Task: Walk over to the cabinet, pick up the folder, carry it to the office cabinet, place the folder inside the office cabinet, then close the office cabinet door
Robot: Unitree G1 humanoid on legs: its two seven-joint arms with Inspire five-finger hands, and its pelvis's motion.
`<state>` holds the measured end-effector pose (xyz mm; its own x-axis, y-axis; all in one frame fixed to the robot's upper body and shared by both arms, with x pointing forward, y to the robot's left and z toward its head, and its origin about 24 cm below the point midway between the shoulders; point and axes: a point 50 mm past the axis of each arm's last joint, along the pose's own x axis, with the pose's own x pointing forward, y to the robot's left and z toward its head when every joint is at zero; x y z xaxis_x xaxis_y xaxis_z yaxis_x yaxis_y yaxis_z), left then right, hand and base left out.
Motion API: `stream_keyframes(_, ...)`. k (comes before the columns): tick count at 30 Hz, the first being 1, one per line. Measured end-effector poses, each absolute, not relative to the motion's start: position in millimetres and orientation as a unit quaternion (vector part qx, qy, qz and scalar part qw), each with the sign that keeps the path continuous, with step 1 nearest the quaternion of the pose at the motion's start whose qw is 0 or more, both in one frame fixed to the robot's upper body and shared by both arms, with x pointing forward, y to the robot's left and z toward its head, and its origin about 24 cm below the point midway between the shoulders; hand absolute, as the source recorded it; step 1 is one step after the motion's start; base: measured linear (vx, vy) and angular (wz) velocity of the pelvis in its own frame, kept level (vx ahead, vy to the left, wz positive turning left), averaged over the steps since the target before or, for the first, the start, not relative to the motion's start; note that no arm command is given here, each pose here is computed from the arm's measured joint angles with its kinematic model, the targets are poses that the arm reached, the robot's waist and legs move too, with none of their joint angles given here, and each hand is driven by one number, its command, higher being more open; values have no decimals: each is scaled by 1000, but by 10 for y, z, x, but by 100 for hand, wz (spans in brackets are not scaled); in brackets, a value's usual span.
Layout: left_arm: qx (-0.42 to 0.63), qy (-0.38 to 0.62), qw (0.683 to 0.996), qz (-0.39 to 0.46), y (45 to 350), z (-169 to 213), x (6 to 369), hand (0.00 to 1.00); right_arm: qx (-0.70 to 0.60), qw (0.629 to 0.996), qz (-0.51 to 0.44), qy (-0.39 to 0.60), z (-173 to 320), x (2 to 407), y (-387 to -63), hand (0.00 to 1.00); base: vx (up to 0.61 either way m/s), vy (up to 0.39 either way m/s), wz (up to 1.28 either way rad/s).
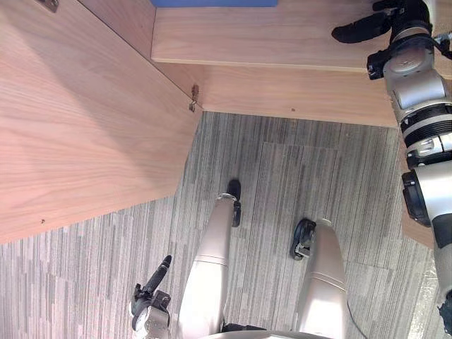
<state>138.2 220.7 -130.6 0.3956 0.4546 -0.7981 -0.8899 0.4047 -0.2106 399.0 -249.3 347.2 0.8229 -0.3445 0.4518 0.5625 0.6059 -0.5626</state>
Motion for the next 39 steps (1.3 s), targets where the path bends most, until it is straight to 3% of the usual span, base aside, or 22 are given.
stream_keyframes(8, -310, 324, 811, 375, 2192, -1268, 1476, 100, -482, 847, -185, -131, 3353, 3992, -2514, 100, 1, 33, -5)
stream_keyframes(15, -276, 310, 843, 342, 2387, -1190, 1539, 100, -590, 807, -3, -29, 2536, 4103, -2290, 100, 24, 27, -14)
stream_keyframes(17, -266, 308, 851, 332, 2416, -1170, 1564, 100, -605, 796, -1, -22, 2434, 4112, -2274, 100, 14, 30, -6)
stream_keyframes(31, -267, 338, 851, 300, 2354, -1238, 1600, 100, -552, 833, 6, 27, 2120, 4165, -2269, 100, -19, 41, -9)
stream_keyframes(39, -242, 359, 854, 289, 2338, -1284, 1520, 100, -503, 846, 86, 155, 1041, 3948, -2194, 100, 40, 66, -15)
